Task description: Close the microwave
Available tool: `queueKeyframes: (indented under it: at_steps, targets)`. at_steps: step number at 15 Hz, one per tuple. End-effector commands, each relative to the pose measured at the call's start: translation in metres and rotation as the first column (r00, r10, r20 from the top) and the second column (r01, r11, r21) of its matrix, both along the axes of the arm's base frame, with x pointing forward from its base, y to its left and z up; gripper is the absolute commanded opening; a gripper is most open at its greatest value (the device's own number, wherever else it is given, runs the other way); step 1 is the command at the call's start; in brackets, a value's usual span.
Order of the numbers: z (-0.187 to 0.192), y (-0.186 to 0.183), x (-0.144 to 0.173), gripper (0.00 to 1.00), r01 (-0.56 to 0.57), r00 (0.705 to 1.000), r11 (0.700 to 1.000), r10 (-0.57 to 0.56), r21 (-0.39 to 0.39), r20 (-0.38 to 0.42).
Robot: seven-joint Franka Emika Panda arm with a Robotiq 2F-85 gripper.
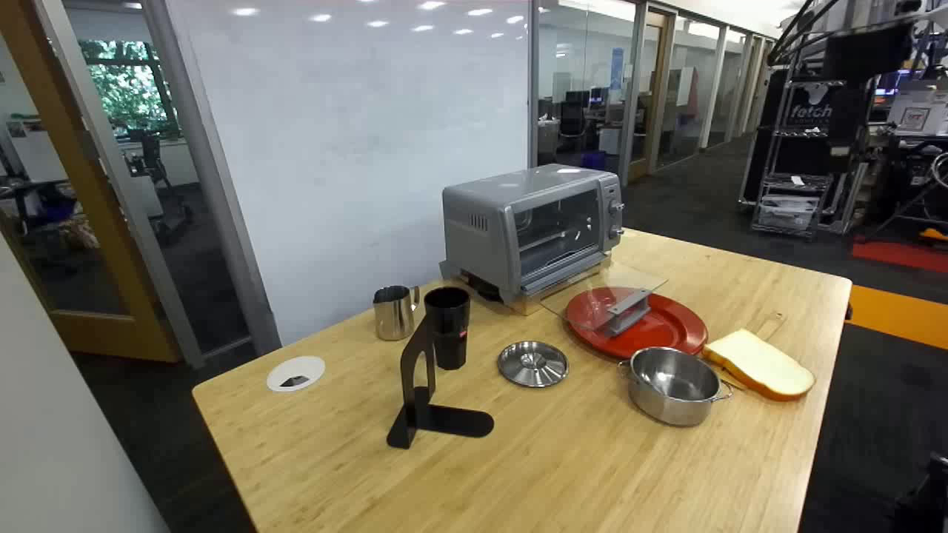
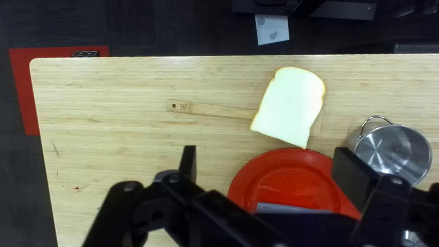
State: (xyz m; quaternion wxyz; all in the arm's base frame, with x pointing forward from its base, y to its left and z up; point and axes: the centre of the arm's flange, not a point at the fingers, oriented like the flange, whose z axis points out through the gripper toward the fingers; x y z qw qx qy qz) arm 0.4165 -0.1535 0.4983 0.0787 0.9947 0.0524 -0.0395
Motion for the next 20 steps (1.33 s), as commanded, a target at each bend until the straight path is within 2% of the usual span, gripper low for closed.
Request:
queueKeyframes:
  at_steps: [1, 8, 11, 14, 17, 20]
  targets:
    - [0.0, 0.0, 0.0, 1.0, 0.0, 1.0, 1.0, 0.0, 0.0, 0.0]
    - [-0.002, -0.002, 0.002, 1.0, 0.003, 1.0, 1.0, -0.003, 0.006, 0.0]
    - [-0.023, -0.002, 0.009, 1.0, -0.064, 0.998, 0.998, 0.064, -0.01, -0.009]
    - [-0.062, 0.01, 0.026, 1.0, -0.149, 0.988, 0.988, 0.147, -0.045, -0.048]
    - [-0.104, 0.032, 0.043, 1.0, -0.258, 0.964, 0.957, 0.245, -0.132, -0.102]
    - [-0.14, 0.055, 0.054, 1.0, -0.381, 0.921, 0.899, 0.346, -0.217, -0.181]
